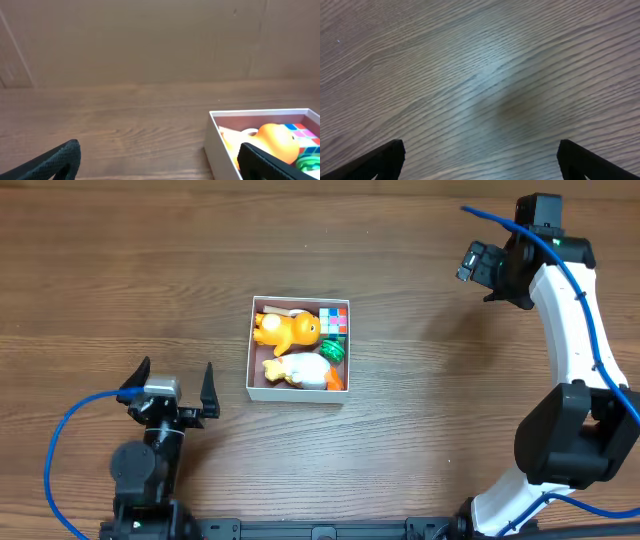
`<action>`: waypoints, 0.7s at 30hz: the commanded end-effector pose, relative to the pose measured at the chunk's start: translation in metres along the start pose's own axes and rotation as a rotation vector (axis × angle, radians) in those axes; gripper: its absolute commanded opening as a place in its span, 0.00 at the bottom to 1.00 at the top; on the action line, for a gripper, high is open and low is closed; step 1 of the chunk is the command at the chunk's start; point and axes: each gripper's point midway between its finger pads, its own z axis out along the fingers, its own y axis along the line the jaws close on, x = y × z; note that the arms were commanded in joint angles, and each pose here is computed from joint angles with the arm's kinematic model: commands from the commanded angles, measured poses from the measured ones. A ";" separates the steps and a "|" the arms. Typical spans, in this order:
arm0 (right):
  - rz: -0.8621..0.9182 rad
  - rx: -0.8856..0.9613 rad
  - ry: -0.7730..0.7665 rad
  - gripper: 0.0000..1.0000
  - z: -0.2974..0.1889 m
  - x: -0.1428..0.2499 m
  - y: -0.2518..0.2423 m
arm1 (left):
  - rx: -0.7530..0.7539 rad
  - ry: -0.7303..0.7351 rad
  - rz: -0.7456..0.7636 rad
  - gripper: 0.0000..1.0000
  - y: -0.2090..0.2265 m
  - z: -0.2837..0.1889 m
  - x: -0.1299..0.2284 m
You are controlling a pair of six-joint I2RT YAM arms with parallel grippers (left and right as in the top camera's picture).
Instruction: Pack container
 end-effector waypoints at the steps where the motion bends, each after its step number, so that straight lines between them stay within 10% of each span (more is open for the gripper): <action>1: 0.004 -0.005 -0.020 1.00 -0.006 -0.003 0.001 | -0.003 0.009 -0.011 1.00 0.001 -0.005 0.019; 21: 0.004 -0.005 -0.020 1.00 -0.006 -0.003 0.001 | -0.033 0.024 0.007 1.00 0.006 -0.018 0.026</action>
